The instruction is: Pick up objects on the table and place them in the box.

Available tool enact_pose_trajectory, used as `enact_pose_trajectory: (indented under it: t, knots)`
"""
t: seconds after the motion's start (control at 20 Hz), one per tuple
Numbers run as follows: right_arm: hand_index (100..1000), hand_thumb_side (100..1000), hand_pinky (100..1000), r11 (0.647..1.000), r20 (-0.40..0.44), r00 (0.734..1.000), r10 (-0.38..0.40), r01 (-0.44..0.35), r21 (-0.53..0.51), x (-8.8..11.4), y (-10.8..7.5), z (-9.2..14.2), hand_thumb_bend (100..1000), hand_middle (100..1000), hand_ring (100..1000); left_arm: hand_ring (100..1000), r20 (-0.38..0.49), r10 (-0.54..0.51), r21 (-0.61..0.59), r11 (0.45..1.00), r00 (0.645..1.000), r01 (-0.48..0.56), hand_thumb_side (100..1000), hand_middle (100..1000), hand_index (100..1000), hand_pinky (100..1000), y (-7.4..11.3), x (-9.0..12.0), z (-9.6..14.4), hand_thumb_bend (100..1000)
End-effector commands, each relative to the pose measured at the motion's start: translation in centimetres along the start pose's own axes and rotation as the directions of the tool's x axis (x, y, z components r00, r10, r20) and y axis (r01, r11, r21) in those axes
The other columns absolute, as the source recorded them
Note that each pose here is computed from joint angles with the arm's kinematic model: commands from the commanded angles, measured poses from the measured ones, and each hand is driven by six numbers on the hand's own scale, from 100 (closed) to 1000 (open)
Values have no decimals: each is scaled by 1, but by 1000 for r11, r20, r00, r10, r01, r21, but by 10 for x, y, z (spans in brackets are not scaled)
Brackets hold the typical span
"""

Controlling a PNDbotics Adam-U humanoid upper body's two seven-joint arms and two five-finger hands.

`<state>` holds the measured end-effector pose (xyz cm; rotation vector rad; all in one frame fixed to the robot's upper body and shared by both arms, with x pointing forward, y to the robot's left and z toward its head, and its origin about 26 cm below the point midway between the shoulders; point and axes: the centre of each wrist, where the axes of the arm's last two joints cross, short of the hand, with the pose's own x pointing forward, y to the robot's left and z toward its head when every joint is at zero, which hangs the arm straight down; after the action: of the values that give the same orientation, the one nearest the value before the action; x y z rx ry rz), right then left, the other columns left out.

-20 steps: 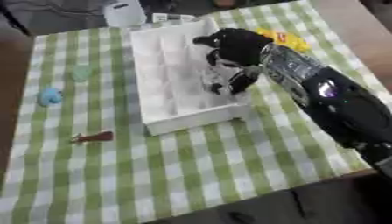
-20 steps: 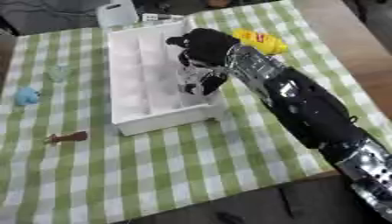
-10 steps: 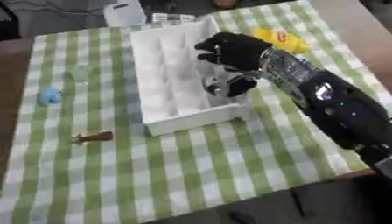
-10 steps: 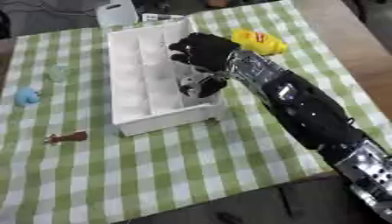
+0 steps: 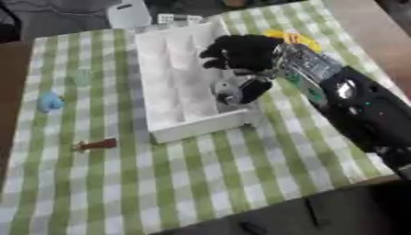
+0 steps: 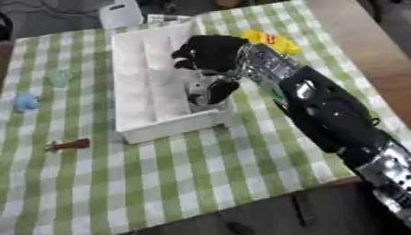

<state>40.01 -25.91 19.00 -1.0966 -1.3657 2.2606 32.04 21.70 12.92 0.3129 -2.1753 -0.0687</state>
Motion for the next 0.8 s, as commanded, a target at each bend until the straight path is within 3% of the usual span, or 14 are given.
enact_pose_trajectory:
  t: [0.05, 0.15, 0.2, 0.25, 0.3, 0.45, 0.5, 0.8]
  knots:
    - [1000, 695, 1000, 1000, -18, 1000, 23, -23, -20, -9, -23, 14, 319, 1000, 997, 1000, 30, -8, 3, 1000, 1000, 8, 868, 703, 742, 770, 4, 6, -5, 100]
    - [1000, 650, 996, 999, -20, 1000, 15, -16, -50, -8, -32, 19, 300, 1000, 989, 1000, 30, -9, 5, 1000, 1000, 8, 868, 703, 743, 770, 4, 6, -5, 100]
    - [1000, 544, 973, 997, -24, 1000, 9, -11, -75, -7, -37, 22, 266, 1000, 966, 1000, 29, -9, 6, 1000, 1000, 9, 868, 703, 742, 770, 4, 6, -5, 100]
    - [1000, 527, 970, 994, -28, 1000, 1, -4, -106, -6, -42, 25, 260, 1000, 963, 1000, 28, -9, 8, 1000, 1000, 9, 868, 703, 742, 770, 4, 5, -5, 100]
    - [1000, 448, 947, 990, -34, 999, -8, 3, -141, -6, -46, 29, 236, 998, 942, 1000, 28, -10, 9, 1000, 1000, 10, 868, 703, 743, 770, 5, 5, -4, 100]
    - [1000, 448, 947, 978, -40, 999, -34, 25, -207, -3, -54, 37, 236, 998, 942, 1000, 27, -11, 10, 1000, 1000, 11, 868, 703, 743, 770, 5, 5, -4, 100]
    - [1000, 248, 875, 971, -43, 998, -47, 36, -237, -1, -58, 38, 220, 931, 871, 1000, 22, -13, 17, 1000, 1000, 12, 870, 705, 743, 771, 6, 4, -4, 100]
    - [976, 100, 766, 891, -60, 990, -126, 86, -446, 7, -75, 67, 147, 865, 790, 1000, 18, -20, 36, 999, 1000, 19, 871, 709, 743, 771, 8, 3, -3, 100]
